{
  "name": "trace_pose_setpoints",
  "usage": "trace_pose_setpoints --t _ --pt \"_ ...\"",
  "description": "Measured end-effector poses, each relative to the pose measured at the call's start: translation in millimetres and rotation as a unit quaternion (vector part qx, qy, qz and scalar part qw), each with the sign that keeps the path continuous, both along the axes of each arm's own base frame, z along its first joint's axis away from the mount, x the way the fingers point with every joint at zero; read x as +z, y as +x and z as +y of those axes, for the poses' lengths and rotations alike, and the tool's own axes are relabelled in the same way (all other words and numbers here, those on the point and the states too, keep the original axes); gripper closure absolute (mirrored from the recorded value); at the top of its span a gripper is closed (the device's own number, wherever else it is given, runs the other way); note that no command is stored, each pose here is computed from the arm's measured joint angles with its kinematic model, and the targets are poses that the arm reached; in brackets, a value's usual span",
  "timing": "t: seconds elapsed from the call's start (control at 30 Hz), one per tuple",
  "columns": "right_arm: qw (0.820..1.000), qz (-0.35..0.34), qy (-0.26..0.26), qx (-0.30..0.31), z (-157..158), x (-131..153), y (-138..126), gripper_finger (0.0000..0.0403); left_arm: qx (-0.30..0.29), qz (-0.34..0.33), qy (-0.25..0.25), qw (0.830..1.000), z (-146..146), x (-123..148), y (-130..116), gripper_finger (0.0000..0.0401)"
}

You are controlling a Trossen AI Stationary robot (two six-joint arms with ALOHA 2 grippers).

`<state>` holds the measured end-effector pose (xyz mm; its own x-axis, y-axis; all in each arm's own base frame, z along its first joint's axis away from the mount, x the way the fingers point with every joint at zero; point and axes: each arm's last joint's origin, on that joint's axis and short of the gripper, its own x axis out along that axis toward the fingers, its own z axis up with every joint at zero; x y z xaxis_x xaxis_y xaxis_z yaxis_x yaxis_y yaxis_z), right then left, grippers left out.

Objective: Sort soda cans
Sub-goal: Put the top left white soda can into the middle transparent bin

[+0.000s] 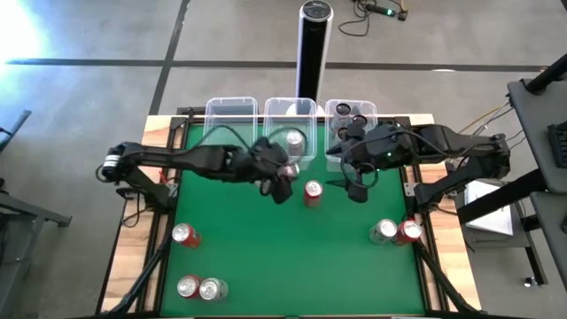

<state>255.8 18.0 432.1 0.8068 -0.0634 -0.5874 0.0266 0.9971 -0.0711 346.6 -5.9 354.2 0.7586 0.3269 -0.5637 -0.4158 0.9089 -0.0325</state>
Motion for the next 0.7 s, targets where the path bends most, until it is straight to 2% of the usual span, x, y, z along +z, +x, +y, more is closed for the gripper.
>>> trace_pose_setpoints --t 0.07,0.17,0.27,0.37,0.5,0.7 --pt "0.999 -0.038 0.004 -0.013 -4 1 6 0.0028 0.034 -0.021 0.027 0.999 3 13 -9 0.0116" --pt "0.992 -0.091 0.022 -0.079 -15 5 16 0.0028 0.085 -0.045 0.076 0.992 8 27 -20 0.0116" --pt "0.977 -0.125 0.078 -0.154 -31 5 28 0.0028 0.117 -0.055 0.123 0.984 11 36 -25 0.0116" --pt "0.96 -0.126 0.157 -0.194 -51 2 41 0.0028 0.105 -0.045 0.15 0.982 16 38 -25 0.0116" --pt "0.944 -0.119 0.239 -0.194 -76 1 56 0.0028 0.06 -0.029 0.162 0.985 20 37 -22 0.0116" --pt "0.922 -0.09 0.329 -0.184 -99 -8 83 0.0028 0.042 -0.002 0.206 0.978 29 38 -23 0.0116"
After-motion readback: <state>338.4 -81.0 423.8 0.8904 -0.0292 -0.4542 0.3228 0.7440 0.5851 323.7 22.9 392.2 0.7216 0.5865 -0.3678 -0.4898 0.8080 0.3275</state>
